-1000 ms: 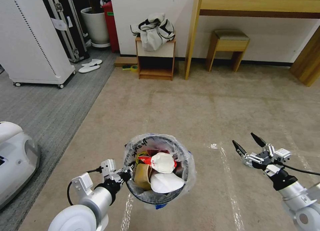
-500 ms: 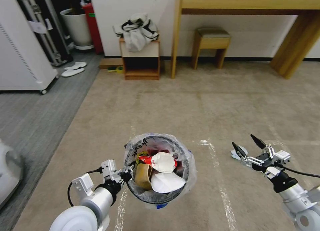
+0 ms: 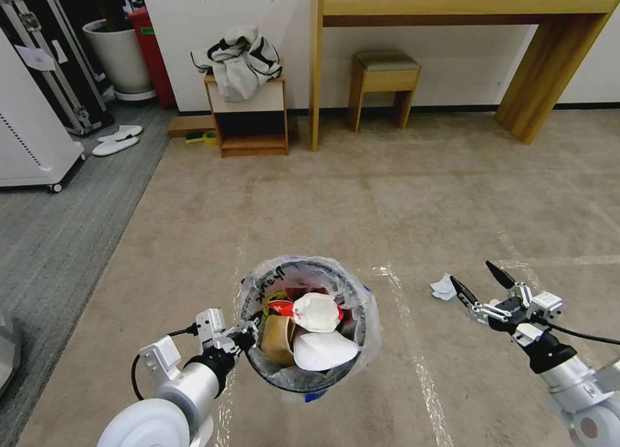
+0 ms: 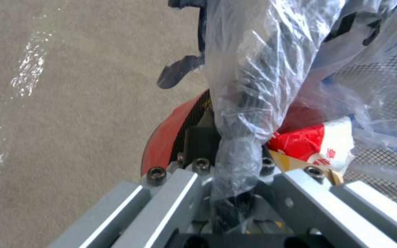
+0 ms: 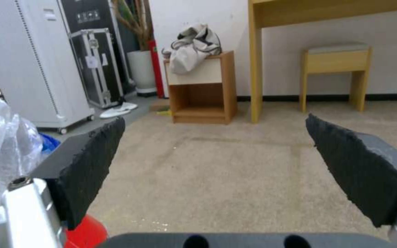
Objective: Pick up the trash bin and place the garbage on the floor into it.
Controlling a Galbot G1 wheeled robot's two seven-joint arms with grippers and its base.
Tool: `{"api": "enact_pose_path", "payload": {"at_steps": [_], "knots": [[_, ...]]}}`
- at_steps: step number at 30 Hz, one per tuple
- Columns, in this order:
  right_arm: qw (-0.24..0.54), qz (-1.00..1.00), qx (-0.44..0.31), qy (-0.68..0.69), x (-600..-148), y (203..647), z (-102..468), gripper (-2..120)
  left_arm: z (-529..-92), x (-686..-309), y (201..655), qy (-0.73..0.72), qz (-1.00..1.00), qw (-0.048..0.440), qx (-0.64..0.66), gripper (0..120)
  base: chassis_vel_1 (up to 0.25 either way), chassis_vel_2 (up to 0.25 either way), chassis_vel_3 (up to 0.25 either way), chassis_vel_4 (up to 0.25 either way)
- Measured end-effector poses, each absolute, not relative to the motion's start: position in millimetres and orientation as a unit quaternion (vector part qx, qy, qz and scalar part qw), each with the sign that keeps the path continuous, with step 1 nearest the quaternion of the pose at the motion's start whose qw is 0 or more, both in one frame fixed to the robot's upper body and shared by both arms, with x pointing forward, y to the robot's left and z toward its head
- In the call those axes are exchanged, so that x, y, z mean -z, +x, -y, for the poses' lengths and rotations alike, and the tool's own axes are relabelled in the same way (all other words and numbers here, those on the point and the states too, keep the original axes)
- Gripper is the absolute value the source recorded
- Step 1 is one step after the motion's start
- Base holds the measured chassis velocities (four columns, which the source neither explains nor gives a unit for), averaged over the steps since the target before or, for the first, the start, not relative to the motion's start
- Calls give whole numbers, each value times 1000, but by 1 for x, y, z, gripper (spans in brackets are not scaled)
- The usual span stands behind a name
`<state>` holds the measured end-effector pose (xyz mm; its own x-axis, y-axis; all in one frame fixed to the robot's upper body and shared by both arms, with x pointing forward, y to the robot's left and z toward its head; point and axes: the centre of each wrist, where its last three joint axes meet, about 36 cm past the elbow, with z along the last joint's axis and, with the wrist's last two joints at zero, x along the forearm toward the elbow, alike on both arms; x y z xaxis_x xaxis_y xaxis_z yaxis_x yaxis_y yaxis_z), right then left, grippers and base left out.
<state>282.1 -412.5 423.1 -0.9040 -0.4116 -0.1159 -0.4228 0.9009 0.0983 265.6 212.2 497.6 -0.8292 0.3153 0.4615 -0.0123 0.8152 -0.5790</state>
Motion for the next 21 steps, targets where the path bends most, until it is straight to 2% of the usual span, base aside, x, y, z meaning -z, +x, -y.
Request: {"api": "enact_pose_path", "payload": {"at_steps": [21], "knots": [[37, -973, -65, -220, -423, 281, 409, 100, -214, -492, 270, -74, 918, 270, -281, 1, 0, 0, 0, 0]]}}
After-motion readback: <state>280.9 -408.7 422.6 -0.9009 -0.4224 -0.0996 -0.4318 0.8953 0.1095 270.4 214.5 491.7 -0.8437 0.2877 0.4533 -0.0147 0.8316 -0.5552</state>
